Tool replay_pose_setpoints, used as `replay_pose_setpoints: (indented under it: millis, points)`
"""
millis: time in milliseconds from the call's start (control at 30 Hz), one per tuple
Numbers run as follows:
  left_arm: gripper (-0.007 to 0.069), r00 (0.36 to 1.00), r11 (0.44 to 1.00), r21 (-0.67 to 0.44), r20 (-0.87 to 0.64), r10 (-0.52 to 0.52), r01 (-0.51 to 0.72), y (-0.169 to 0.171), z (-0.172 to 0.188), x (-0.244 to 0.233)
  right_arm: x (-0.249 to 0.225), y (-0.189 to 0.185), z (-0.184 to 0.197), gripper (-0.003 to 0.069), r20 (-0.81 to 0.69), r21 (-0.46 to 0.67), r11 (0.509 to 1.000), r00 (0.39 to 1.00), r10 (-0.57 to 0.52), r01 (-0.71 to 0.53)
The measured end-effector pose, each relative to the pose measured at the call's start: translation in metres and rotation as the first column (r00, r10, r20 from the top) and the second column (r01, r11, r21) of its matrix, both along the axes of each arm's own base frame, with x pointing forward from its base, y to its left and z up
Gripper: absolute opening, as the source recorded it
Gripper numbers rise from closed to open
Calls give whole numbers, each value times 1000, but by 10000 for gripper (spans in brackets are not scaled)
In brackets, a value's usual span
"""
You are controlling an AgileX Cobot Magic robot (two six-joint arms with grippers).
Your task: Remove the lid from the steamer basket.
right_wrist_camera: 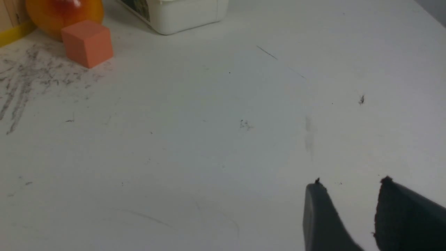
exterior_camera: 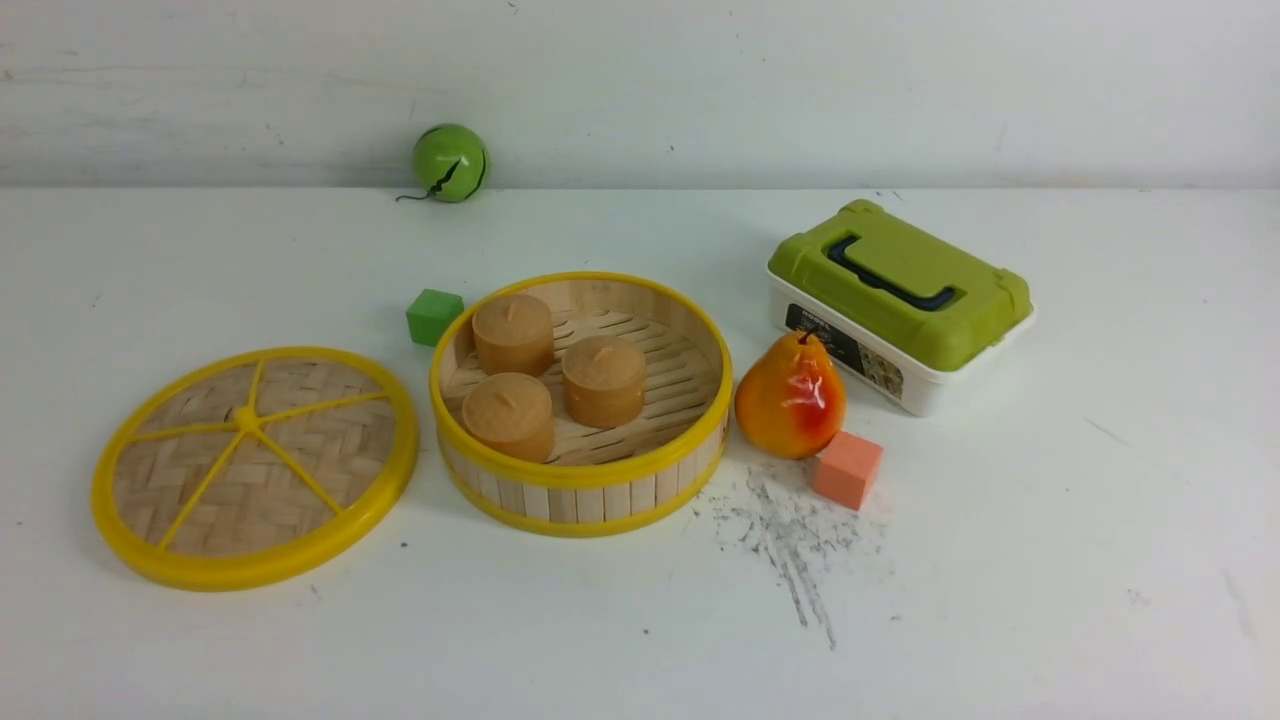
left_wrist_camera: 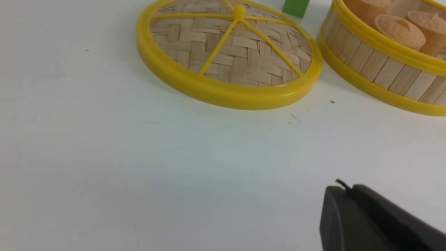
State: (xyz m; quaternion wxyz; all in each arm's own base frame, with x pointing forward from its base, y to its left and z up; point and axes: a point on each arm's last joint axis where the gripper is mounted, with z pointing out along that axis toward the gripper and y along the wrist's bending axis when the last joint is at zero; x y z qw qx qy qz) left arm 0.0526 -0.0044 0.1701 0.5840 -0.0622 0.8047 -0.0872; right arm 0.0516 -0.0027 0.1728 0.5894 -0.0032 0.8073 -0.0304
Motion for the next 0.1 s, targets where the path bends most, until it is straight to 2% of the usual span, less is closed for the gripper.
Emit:
replay_pose_setpoints:
  millis: [100]
  points:
    - [15,1000,1000,0,0,0,0,0,0,0,0,0,0,240,0,0,1000,1000,0,0]
